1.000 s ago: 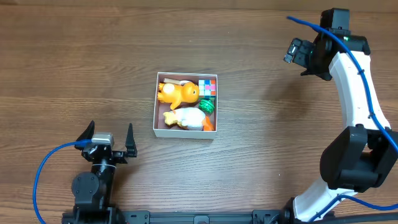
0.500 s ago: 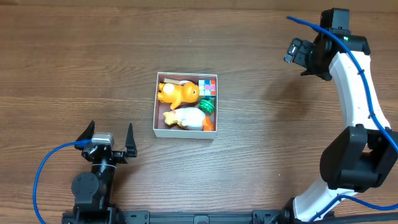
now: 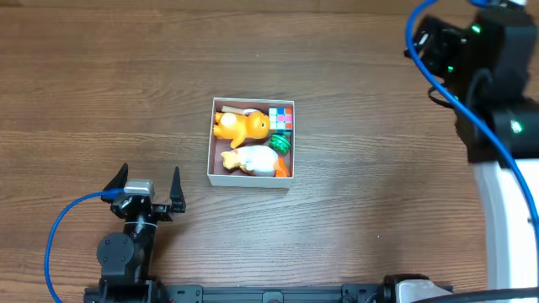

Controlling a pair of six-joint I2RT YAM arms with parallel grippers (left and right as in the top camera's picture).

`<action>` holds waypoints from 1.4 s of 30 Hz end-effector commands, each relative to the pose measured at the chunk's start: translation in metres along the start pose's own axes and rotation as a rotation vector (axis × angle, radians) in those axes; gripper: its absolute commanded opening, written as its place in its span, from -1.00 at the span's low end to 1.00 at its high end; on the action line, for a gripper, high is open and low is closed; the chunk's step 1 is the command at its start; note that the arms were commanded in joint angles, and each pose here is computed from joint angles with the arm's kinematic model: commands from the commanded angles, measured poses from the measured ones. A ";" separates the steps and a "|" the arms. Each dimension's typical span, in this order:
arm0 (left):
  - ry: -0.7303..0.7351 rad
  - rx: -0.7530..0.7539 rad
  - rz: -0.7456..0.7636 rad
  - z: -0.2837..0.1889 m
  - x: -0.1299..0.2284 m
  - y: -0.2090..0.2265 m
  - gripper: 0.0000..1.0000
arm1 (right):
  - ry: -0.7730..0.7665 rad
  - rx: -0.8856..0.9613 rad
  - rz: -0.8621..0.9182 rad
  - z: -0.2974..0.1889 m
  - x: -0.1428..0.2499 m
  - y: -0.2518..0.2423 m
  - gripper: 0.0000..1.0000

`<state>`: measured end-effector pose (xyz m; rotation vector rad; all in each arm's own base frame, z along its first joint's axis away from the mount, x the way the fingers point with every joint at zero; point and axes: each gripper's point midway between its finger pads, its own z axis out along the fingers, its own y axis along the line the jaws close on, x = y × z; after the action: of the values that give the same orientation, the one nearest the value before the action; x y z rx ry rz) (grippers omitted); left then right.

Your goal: Pack container

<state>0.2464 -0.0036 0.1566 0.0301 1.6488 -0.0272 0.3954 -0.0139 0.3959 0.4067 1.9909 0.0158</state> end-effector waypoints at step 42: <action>-0.006 -0.016 0.009 -0.001 0.000 0.003 1.00 | -0.504 -0.281 0.082 -0.055 0.199 -0.071 1.00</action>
<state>0.2464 -0.0031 0.1567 0.0275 1.6485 -0.0243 0.2523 -0.0130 0.2309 0.2792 1.4605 0.2276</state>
